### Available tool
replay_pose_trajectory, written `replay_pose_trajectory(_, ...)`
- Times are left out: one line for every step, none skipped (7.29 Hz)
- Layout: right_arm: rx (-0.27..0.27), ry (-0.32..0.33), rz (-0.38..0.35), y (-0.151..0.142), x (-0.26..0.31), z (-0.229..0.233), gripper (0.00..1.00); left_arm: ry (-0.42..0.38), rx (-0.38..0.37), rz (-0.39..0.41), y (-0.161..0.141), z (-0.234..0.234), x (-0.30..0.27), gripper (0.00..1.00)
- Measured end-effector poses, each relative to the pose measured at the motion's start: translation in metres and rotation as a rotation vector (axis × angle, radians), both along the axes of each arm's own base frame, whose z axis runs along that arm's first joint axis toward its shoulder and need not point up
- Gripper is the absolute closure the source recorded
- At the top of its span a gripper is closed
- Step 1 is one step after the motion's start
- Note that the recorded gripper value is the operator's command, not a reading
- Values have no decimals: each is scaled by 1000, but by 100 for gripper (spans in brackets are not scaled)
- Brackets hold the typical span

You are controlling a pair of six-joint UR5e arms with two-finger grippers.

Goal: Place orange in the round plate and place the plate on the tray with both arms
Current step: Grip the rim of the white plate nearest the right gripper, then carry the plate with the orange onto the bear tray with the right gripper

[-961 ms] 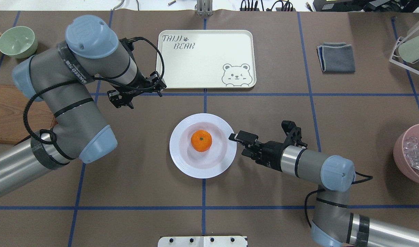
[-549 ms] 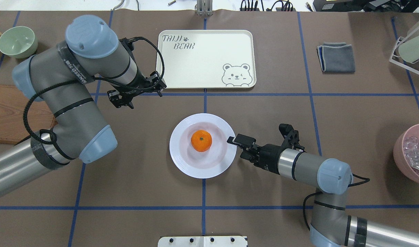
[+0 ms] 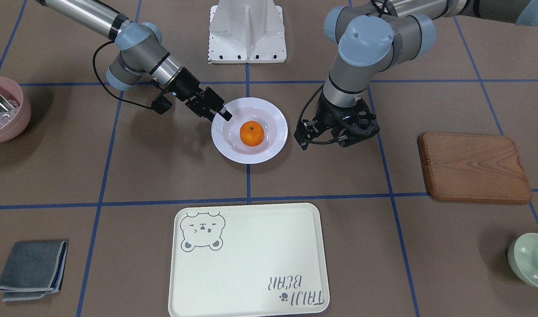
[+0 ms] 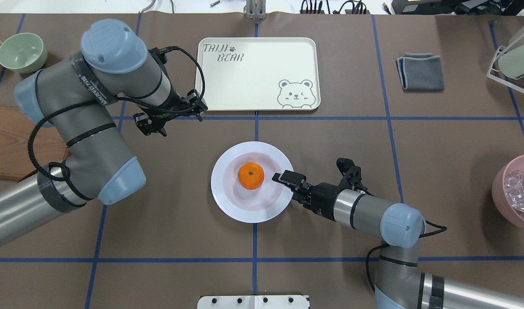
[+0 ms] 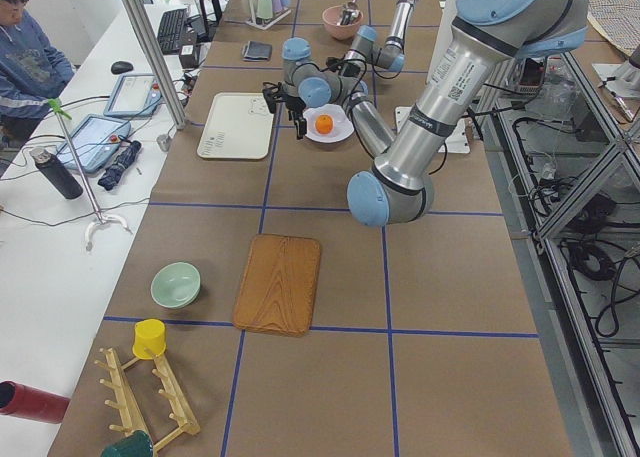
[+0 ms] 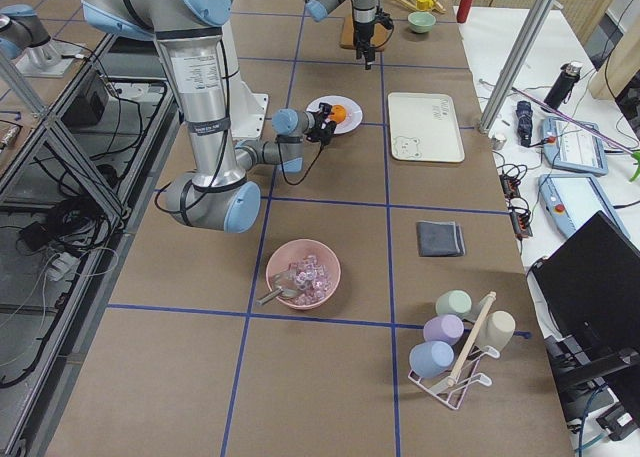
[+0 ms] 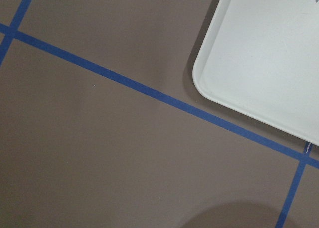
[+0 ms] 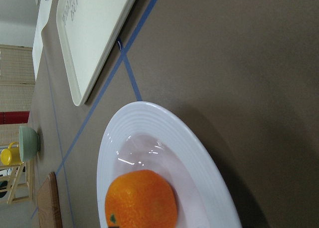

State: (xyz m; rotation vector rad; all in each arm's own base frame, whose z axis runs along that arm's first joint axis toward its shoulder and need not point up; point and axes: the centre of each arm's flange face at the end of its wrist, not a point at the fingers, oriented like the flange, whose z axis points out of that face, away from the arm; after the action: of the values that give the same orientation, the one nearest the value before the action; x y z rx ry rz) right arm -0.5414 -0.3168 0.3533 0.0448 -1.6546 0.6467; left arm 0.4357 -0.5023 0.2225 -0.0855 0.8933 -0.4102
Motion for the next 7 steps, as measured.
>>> replay_pose_trajectory(-3,-3,4,1,-2,-1,66,0,0,0,0,0,0,3)
replay_pose_trajectory(-10,-10,7,2,-4,-4,88,1,1,0,1,0,-1,3)
replay_pose_trajectory(-18,-19,8,2,-4,-6,94,2,1,0,1,0,-1,3)
replay_pose_trajectory(-22,-31,10,2,-3,-11,95,1,1,0,1,0,-1,3)
replay_pose_trajectory(-24,-46,15,1,-3,-17,96,2,1,0,1,0,-1,3)
replay_pose_trajectory(-27,-64,26,0,0,-24,97,2,1,-1,1,-1,-2,3)
replay_pose_trajectory(-29,-84,39,-1,5,-32,99,2,1,-1,2,-1,-2,3)
